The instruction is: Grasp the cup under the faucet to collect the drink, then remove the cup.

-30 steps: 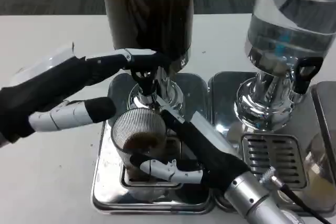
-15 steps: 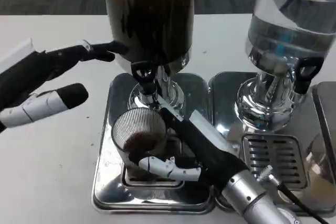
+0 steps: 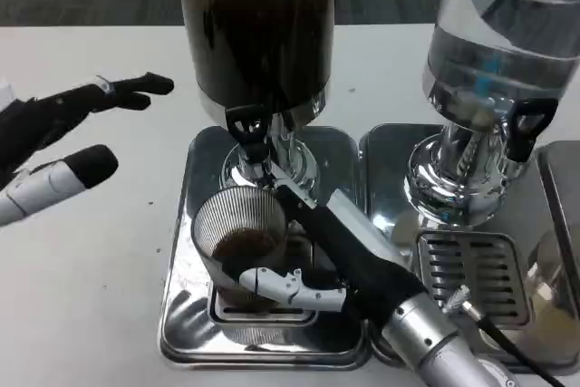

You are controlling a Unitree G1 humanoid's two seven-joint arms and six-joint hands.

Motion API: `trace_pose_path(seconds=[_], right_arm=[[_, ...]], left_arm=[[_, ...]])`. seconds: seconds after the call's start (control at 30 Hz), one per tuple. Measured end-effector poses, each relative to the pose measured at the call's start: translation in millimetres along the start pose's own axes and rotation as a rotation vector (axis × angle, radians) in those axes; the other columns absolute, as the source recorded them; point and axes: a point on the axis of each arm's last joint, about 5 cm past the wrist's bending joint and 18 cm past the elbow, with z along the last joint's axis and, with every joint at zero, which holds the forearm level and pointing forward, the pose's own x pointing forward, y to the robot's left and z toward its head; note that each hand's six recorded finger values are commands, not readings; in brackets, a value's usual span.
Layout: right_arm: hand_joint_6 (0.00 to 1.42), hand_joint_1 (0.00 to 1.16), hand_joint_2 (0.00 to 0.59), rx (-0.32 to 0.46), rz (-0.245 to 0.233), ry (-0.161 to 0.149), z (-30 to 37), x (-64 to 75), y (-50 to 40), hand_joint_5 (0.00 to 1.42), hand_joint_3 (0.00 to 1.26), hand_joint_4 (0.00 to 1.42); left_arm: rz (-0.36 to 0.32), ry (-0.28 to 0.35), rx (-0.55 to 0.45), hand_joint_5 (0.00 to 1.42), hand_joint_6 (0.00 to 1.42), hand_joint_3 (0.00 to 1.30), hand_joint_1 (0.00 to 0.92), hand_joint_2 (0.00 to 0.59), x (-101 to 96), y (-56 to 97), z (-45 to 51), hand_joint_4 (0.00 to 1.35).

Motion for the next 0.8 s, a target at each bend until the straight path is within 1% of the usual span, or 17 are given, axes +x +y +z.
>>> trace_pose_path(seconds=[0.37,0.53,0.67,0.8], right_arm=[[0.05,0.52,0.218,0.008,-0.003,-0.007,-0.7,5.3,1.0,0.00,0.00,0.00],[0.05,0.52,0.216,0.015,-0.004,-0.008,-1.9,7.7,1.6,0.00,0.00,0.00],[0.05,0.52,0.216,0.016,-0.003,-0.011,-2.5,8.8,1.6,0.00,0.00,0.00],[0.05,0.52,0.216,0.021,-0.005,-0.013,-2.8,9.4,2.1,0.00,0.00,0.00]], left_arm=[[0.058,0.072,-0.002,0.16,0.09,0.22,0.000,0.066,-18.3,0.3,-4.2,0.13],[0.054,0.115,0.009,0.16,0.09,0.22,0.000,0.069,-24.0,-3.3,-7.6,0.13],[0.067,0.128,0.016,0.16,0.09,0.22,0.000,0.070,-26.6,-4.6,-8.6,0.13],[0.054,0.162,0.034,0.16,0.09,0.22,0.000,0.071,-29.7,-7.6,-11.2,0.13]])
